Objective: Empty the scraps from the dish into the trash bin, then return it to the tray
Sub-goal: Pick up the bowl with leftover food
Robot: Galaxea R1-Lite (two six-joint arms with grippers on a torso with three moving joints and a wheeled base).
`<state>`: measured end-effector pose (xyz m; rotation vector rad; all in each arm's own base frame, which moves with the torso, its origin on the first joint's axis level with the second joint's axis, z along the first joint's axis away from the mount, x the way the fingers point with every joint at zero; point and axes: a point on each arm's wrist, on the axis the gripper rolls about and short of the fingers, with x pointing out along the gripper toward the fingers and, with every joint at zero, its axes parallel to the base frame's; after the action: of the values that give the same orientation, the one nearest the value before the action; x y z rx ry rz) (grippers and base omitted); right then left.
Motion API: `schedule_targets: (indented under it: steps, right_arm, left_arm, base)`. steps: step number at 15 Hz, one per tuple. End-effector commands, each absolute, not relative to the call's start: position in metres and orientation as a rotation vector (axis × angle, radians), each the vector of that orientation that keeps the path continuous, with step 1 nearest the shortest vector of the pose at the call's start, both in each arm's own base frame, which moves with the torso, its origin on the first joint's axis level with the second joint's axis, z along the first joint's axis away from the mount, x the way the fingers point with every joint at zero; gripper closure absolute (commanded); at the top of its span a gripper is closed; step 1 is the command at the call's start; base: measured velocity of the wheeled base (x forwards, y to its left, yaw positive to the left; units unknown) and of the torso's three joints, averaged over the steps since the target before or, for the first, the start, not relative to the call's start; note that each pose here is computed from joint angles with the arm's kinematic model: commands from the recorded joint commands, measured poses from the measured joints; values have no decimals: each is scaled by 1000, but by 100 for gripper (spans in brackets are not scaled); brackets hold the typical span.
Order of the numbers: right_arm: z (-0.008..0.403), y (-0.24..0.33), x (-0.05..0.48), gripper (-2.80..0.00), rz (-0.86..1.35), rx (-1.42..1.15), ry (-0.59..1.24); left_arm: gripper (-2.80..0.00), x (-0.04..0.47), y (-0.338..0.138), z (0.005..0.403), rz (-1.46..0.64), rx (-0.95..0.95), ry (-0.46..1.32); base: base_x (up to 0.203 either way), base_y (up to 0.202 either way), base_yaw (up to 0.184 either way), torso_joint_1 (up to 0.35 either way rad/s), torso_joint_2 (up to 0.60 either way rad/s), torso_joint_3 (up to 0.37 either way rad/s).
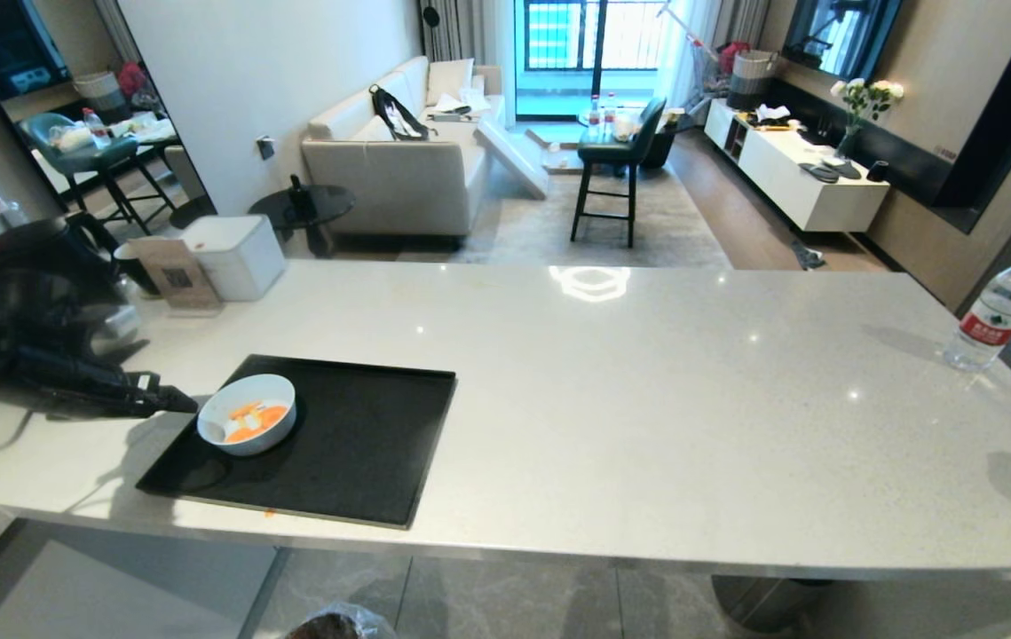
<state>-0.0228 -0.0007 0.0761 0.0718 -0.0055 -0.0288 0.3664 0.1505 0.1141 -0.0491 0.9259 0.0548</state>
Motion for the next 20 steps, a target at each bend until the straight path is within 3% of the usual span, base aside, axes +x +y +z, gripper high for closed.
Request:
schedule_targets:
  steps: [1, 17, 18, 20]
  right_arm:
    - [76, -1, -23, 0, -29, 72, -6]
    - [76, -1, -23, 0, -29, 72, -6]
    - [76, -1, -23, 0, -29, 72, -7]
    - [76, -1, -23, 0, -29, 72, -7]
  left_arm:
    - [-280, 366, 143, 118, 38, -39, 922]
    - [-280, 397, 120, 73, -10, 18, 949]
    - [0, 397, 120, 73, -11, 18, 948]
    - [0, 397, 120, 74, -2, 22, 943]
  base:
    - [0, 0, 0, 0, 0, 0]
    - [0, 0, 0, 0, 0, 0]
    - [0, 0, 0, 0, 0, 0]
    - [0, 0, 0, 0, 0, 0]
